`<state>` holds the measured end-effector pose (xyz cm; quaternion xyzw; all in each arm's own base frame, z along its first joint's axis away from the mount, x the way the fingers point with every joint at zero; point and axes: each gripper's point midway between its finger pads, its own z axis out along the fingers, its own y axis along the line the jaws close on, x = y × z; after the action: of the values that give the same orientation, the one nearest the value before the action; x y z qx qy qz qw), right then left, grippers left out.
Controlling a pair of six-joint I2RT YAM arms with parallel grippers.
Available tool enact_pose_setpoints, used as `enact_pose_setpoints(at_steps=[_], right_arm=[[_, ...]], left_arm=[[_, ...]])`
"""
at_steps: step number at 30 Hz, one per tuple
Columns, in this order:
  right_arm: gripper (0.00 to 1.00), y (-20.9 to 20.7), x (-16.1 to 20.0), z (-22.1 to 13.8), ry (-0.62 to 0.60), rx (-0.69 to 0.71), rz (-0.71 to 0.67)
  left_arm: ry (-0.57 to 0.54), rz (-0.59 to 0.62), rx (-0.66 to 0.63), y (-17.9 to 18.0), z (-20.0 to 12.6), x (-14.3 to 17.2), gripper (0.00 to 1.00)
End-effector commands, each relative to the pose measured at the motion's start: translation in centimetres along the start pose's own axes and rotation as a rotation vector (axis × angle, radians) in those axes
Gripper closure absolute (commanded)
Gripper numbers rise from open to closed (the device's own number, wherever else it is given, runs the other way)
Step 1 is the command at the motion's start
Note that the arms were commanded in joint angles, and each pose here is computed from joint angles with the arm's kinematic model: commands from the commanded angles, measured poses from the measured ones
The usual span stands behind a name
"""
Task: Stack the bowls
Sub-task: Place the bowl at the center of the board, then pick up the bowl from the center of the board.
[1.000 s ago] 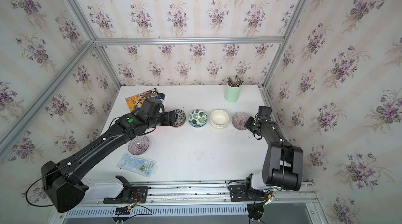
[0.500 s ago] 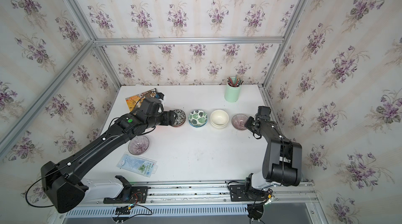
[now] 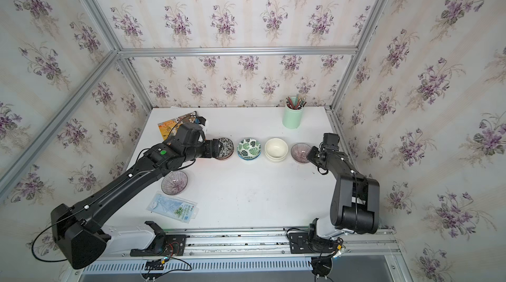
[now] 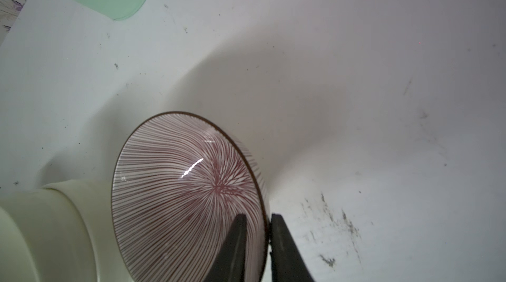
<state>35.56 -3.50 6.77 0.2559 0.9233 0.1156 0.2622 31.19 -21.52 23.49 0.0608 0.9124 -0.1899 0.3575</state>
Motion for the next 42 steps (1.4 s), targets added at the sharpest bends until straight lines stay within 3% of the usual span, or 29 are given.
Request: enact_pose_setpoints(at_steps=[1, 4, 9, 14, 19, 26, 34, 39, 42], right_arm=[[0.73, 0.3, -1.0, -1.1, -0.038, 0.008, -0.016], [0.69, 0.9, -1.7, -2.3, -0.068, 0.032, -0.043], [0.64, 5.1, -3.0, -5.2, -0.142, 0.022, -0.148], [0.62, 12.4, -2.6, -7.6, -0.189, -0.071, -0.292], [0.61, 16.7, -1.8, -8.3, -0.199, -0.150, -0.357], [0.59, 18.8, -0.5, -7.5, -0.174, -0.179, -0.418], [0.58, 18.8, 0.0, -7.0, -0.158, -0.182, -0.437], [0.59, 19.0, 0.1, -7.0, -0.154, -0.189, -0.444], [0.59, 19.0, 0.2, -6.8, -0.151, -0.187, -0.444]], left_arm=[[-0.014, -0.006, 0.001, 0.0, -0.1, -0.3, 0.17], [-0.011, -0.012, -0.021, 0.6, -0.1, -0.3, 0.17], [0.010, -0.058, -0.199, 5.2, -0.7, 0.4, 0.19], [0.091, -0.124, -0.450, 11.0, -2.5, 4.6, 0.24], [0.183, -0.188, -0.648, 15.2, -3.0, 9.0, 0.36], [0.262, -0.258, -0.600, 15.2, 0.6, 11.7, 0.40], [0.396, -0.282, -0.660, 16.3, 3.4, 15.6, 0.46], [0.441, -0.302, -0.650, 16.3, 4.6, 16.9, 0.61], [0.448, -0.302, -0.634, 16.0, 4.8, 17.0, 0.83]])
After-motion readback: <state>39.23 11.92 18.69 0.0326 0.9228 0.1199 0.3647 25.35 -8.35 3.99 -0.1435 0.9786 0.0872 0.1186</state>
